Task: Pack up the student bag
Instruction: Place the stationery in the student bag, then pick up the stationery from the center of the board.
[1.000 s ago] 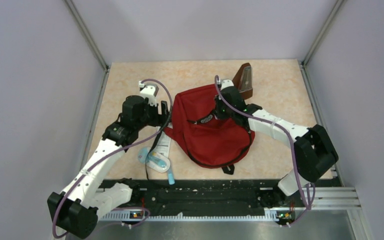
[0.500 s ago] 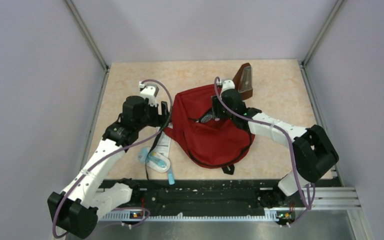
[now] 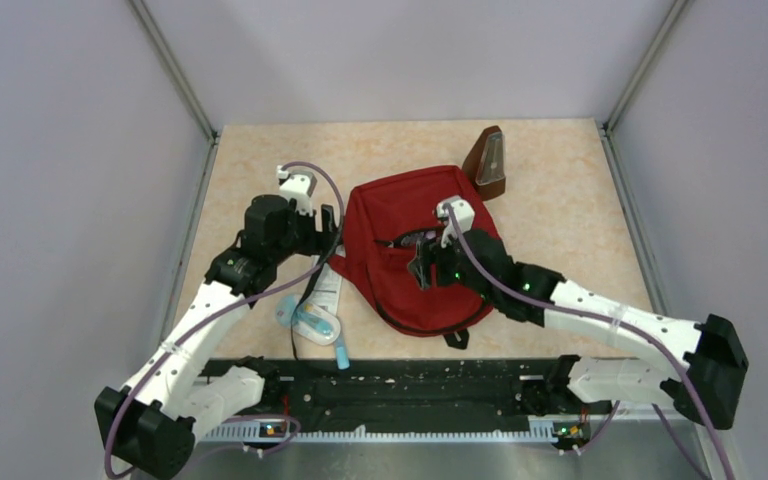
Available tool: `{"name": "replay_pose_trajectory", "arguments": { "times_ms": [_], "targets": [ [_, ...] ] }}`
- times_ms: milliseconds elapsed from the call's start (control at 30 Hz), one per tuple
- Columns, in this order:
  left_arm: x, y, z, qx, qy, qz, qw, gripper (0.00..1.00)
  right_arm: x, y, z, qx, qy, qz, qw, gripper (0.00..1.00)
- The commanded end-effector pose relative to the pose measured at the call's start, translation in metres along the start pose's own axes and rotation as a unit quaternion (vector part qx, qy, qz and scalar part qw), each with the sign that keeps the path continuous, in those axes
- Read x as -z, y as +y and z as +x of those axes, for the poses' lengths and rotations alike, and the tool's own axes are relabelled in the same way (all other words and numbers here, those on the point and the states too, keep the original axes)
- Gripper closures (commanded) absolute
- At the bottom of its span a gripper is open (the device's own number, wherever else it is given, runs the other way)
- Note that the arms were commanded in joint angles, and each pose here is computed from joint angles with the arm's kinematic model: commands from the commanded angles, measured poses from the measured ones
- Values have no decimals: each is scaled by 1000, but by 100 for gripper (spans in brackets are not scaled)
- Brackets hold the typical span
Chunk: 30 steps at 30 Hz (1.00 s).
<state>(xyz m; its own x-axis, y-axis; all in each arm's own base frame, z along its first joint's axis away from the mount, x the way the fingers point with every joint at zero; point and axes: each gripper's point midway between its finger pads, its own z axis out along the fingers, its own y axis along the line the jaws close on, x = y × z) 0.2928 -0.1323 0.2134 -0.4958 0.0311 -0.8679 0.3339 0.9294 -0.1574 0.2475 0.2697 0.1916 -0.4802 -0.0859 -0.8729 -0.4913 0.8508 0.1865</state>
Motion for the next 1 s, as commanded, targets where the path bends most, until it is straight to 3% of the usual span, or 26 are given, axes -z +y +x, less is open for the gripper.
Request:
{"name": "replay_pose_trajectory", "arguments": {
  "times_ms": [0, 167, 567, 967],
  "targets": [
    [-2, 9, -15, 7, -30, -28, 999, 21, 17, 39, 22, -57, -8, -44, 997, 35],
    [1, 24, -18, 10, -40, -61, 997, 20, 16, 95, 48, -61, -9, -83, 995, 33],
    [3, 29, -18, 15, -43, -67, 997, 18, -17, 202, 147, 66, 96, -85, 990, 36],
    [5, 27, -19, 16, -46, -65, 997, 18, -47, 219, 192, 141, 150, -47, 978, 43]
  ]
}}
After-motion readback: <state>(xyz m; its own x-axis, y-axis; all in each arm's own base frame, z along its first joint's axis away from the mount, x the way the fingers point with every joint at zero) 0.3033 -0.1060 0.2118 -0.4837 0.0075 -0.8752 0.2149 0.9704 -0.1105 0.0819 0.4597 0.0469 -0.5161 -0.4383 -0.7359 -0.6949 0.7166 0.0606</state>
